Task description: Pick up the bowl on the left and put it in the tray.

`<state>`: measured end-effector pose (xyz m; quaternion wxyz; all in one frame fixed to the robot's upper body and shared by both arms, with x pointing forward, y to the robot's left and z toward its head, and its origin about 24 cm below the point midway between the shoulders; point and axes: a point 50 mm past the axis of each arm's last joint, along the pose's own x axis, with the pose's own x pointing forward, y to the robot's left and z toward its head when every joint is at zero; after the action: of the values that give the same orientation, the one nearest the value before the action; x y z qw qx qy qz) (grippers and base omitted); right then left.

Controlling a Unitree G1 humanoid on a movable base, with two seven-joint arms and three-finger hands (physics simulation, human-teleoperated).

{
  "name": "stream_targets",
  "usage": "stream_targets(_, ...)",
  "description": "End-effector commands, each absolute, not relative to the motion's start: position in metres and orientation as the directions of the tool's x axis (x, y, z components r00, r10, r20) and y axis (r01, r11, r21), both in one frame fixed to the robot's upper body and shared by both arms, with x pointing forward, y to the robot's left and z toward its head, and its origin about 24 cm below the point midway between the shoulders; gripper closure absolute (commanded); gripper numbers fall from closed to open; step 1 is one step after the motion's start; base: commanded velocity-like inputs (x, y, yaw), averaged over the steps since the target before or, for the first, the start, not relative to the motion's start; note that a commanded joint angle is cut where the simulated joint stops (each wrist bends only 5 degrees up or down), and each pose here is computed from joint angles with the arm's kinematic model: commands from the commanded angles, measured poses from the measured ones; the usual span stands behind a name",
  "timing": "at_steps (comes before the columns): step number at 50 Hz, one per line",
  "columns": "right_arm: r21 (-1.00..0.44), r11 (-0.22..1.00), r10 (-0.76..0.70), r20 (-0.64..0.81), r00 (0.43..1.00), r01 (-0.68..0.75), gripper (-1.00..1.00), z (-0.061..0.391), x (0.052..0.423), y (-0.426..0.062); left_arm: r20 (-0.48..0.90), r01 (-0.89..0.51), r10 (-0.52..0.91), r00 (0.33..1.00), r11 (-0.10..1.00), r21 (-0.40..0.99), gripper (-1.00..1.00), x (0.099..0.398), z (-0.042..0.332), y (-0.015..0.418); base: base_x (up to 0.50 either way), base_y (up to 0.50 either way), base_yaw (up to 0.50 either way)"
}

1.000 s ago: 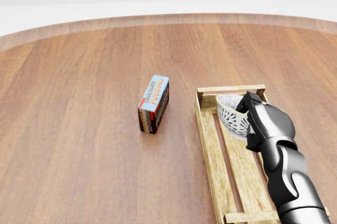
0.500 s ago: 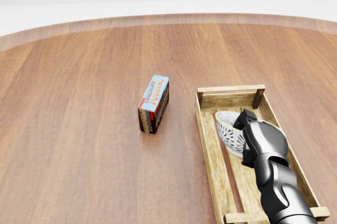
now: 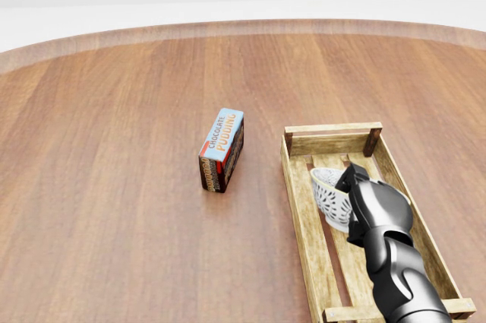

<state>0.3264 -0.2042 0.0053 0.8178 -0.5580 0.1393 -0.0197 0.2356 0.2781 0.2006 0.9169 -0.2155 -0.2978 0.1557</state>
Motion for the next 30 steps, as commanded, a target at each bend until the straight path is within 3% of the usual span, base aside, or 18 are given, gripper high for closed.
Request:
stream_targets(1, -0.911, 0.383, -0.2, -0.246, 0.948, -0.155, 1.0, -0.007, 0.321, -0.205, 0.493, -0.15, 0.421, 0.761, 0.854, -0.498, -1.0, 0.233, 0.206, 0.279, 0.0, 0.0, 0.0)
stream_targets(2, -0.908, 0.386, -0.198, -0.252, 0.947, -0.161, 0.7, -0.008, 0.32, -0.204, 0.481, -0.156, 0.415, 0.772, 0.858, -0.49, -1.0, 0.235, 0.202, 0.279, 0.0, 0.0, 0.0)
stream_targets(3, -0.909, 0.385, -0.196, -0.251, 0.948, -0.161, -0.01, -0.008, 0.32, -0.204, 0.478, -0.157, 0.414, 0.774, 0.858, -0.489, -1.0, 0.235, 0.201, 0.279, 0.0, 0.0, 0.0)
stream_targets(4, -0.908, 0.386, -0.196, -0.251, 0.948, -0.161, -1.0, -0.007, 0.32, -0.204, 0.478, -0.157, 0.414, 0.775, 0.858, -0.489, -1.0, 0.236, 0.201, 0.279, 0.0, 0.0, 0.0)
stream_targets(16, -0.91, 0.38, -0.159, -0.242, 0.957, -0.167, -1.0, -0.004, 0.317, -0.198, 0.478, -0.156, 0.414, 0.775, 0.858, -0.489, -1.0, 0.236, 0.201, 0.278, 0.0, 0.0, 0.0)
stream_targets(19, -0.911, 0.374, -0.147, -0.242, 0.959, -0.173, -1.0, -0.002, 0.316, -0.196, 0.519, -0.135, 0.439, 0.734, 0.843, -0.521, -1.0, 0.228, 0.218, 0.281, 0.0, 0.0, 0.0)
stream_targets(22, -0.91, 0.377, -0.146, -0.243, 0.959, -0.173, -1.0, -0.002, 0.315, -0.196, 0.479, -0.156, 0.413, 0.775, 0.859, -0.488, -1.0, 0.234, 0.2, 0.278, 0.0, 0.0, 0.0)
stream_targets(28, -0.911, 0.377, -0.145, -0.239, 0.96, -0.169, -1.0, -0.001, 0.315, -0.197, 0.516, -0.137, 0.435, 0.738, 0.845, -0.516, -1.0, 0.228, 0.216, 0.28, 0.0, 0.0, 0.0)
stream_targets(30, -0.91, 0.379, -0.141, -0.238, 0.961, -0.169, -1.0, 0.001, 0.316, -0.197, 0.484, -0.154, 0.415, 0.771, 0.858, -0.49, -1.0, 0.234, 0.203, 0.278, 0.0, 0.0, 0.0)
